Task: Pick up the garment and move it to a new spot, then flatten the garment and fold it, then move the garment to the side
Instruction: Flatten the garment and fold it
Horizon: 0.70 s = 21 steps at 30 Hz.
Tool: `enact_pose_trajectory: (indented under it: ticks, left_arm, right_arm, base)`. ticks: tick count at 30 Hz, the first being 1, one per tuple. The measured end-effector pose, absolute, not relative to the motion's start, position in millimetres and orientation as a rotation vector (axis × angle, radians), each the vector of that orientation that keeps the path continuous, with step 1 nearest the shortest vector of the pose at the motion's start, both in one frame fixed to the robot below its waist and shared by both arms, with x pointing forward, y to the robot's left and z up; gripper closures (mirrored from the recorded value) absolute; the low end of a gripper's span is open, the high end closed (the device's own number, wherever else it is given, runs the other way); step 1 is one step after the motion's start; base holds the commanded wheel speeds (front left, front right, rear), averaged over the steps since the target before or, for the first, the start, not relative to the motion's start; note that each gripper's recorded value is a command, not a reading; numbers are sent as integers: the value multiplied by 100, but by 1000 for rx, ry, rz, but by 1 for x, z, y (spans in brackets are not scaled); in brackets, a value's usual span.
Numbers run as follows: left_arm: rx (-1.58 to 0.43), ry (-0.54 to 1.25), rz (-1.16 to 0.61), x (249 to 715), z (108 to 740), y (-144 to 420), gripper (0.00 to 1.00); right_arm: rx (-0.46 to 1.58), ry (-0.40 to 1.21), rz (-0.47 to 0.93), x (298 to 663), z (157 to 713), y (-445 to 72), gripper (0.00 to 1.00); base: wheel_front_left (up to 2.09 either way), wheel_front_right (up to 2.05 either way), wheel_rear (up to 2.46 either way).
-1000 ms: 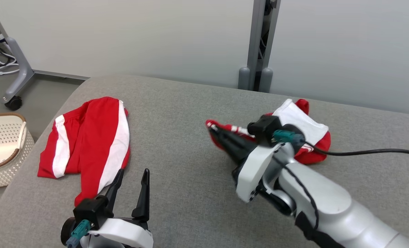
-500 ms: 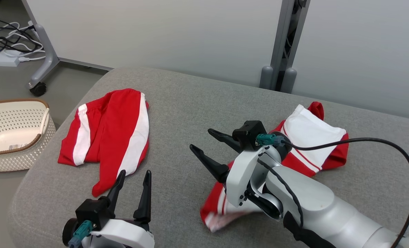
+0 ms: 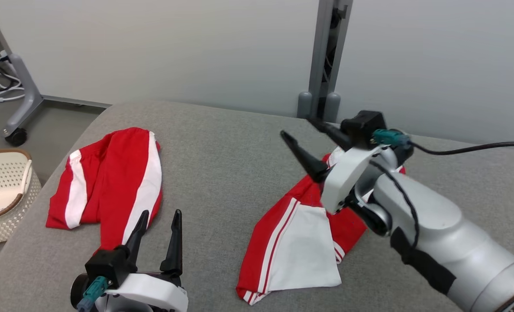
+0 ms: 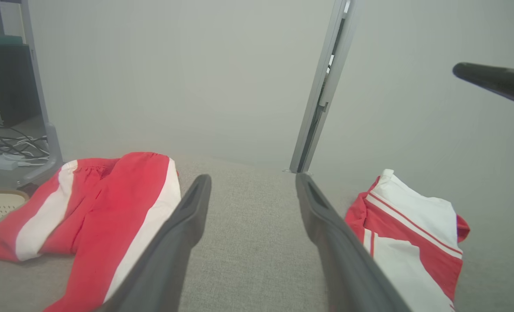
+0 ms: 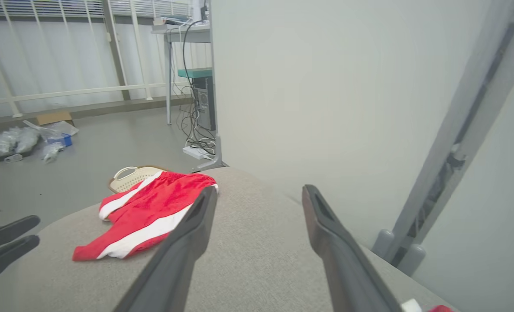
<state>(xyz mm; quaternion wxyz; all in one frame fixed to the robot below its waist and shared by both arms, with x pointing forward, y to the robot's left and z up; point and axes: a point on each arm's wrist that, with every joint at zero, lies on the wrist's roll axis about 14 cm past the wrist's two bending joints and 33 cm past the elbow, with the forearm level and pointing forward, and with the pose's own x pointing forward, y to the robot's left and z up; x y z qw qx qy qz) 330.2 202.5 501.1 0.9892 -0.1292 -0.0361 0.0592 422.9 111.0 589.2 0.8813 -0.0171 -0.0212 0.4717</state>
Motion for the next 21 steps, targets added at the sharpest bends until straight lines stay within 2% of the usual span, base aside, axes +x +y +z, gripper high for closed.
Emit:
enact_pose_trajectory:
  ticks: [5, 9, 15, 21]
  left_arm:
    - [-266, -95, 83, 341, 510, 193, 0]
    - [-267, -105, 50, 350, 515, 183, 0]
    - [-267, -101, -13, 362, 517, 163, 0]
    - [-268, -88, -54, 370, 515, 149, 0]
  right_arm:
    - [8, -180, 790, 461, 633, 42, 0]
    - [102, -216, 587, 471, 630, -32, 0]
    - [155, -242, 345, 453, 604, -115, 0]
    - [160, -185, 196, 421, 560, -156, 0]
  base:
    - [0, 0, 0]
    - [0, 0, 0]
    - [0, 0, 0]
    - [0, 0, 0]
